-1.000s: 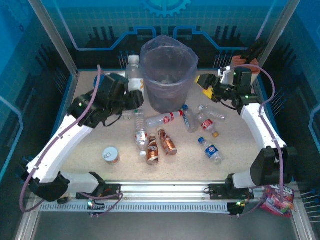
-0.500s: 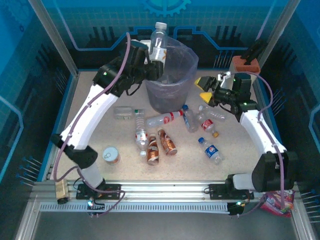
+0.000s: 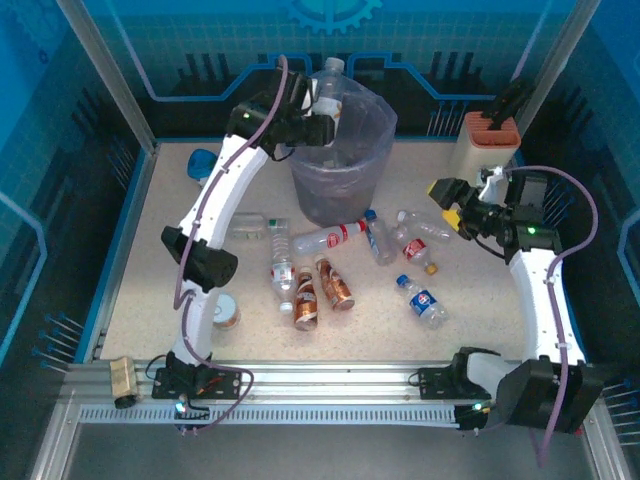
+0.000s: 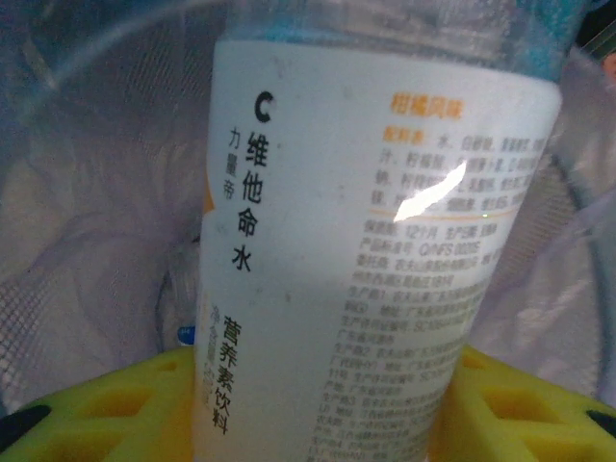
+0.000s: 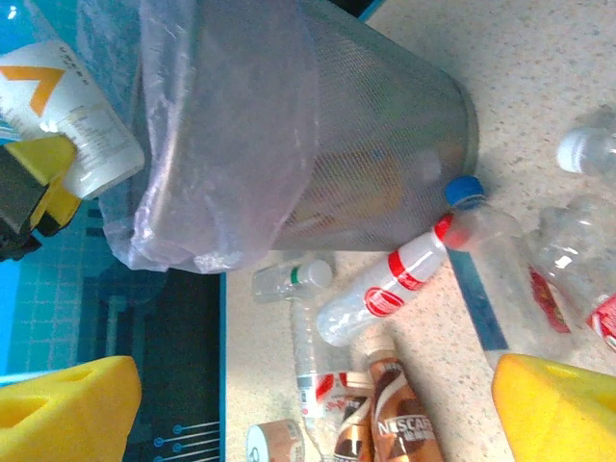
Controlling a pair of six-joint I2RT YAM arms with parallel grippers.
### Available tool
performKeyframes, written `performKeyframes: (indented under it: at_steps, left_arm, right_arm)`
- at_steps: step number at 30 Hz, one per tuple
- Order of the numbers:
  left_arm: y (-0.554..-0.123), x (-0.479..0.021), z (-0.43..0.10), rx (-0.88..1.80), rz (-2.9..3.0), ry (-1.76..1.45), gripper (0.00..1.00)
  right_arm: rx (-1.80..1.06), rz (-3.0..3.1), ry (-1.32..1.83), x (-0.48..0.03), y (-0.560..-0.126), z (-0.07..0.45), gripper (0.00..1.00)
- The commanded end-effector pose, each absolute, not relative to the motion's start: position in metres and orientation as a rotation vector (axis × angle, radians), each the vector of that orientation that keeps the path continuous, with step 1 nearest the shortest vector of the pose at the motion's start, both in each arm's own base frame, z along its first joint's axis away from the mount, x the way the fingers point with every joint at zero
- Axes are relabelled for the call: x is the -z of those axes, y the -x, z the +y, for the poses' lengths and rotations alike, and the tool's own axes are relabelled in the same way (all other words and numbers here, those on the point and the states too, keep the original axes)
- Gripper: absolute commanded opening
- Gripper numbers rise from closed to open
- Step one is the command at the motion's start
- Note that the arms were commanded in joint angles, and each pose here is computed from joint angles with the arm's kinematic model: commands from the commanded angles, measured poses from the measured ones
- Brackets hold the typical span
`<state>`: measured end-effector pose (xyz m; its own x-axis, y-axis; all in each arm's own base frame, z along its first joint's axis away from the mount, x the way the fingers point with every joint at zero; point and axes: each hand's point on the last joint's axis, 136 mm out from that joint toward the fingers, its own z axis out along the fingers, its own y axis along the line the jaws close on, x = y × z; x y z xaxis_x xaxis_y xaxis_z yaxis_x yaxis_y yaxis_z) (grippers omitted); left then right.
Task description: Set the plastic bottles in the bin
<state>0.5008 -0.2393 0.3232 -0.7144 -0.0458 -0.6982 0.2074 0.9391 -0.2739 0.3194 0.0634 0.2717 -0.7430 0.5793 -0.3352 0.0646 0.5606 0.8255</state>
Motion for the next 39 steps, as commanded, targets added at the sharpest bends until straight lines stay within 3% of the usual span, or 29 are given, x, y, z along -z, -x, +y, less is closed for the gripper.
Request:
performKeyframes:
  at_steps: [1, 6, 12, 20, 35, 39]
  left_arm:
    - [-0.497, -0.319, -0.247, 0.482, 2.356, -0.159, 0.27]
    - [-0.498, -0.295, -0.246, 0.453, 2.417, -0.182, 0.32]
    - [-0.499, -0.284, -0.248, 0.453, 2.443, -0.205, 0.59]
    - [-0.502, -0.293, -0.252, 0.486, 2.408, -0.206, 0.81]
    - [-0.501, -0.345, -0.257, 0.568, 2.258, -0.193, 0.81]
    - [-0.496, -0.371, -0.254, 0.584, 2.193, -0.192, 0.87]
  right_arm:
    - [-1.106, 2.257, -0.510, -0.261, -0.306, 0.061, 0.95]
    - [-1.046, 2.300, -0.546, -0.244, -0.299, 0.054, 0.95]
    - [-0.972, 2.352, -0.576, -0.224, -0.289, 0.048, 0.96]
    - [-0.788, 2.425, -0.529, -0.216, -0.280, 0.033, 0.96]
    - [-0.329, 2.780, -0.361, -0.163, -0.227, 0.037, 0.95]
    - [-0.259, 2.875, -0.322, -0.141, -0.212, 0.045, 0.95]
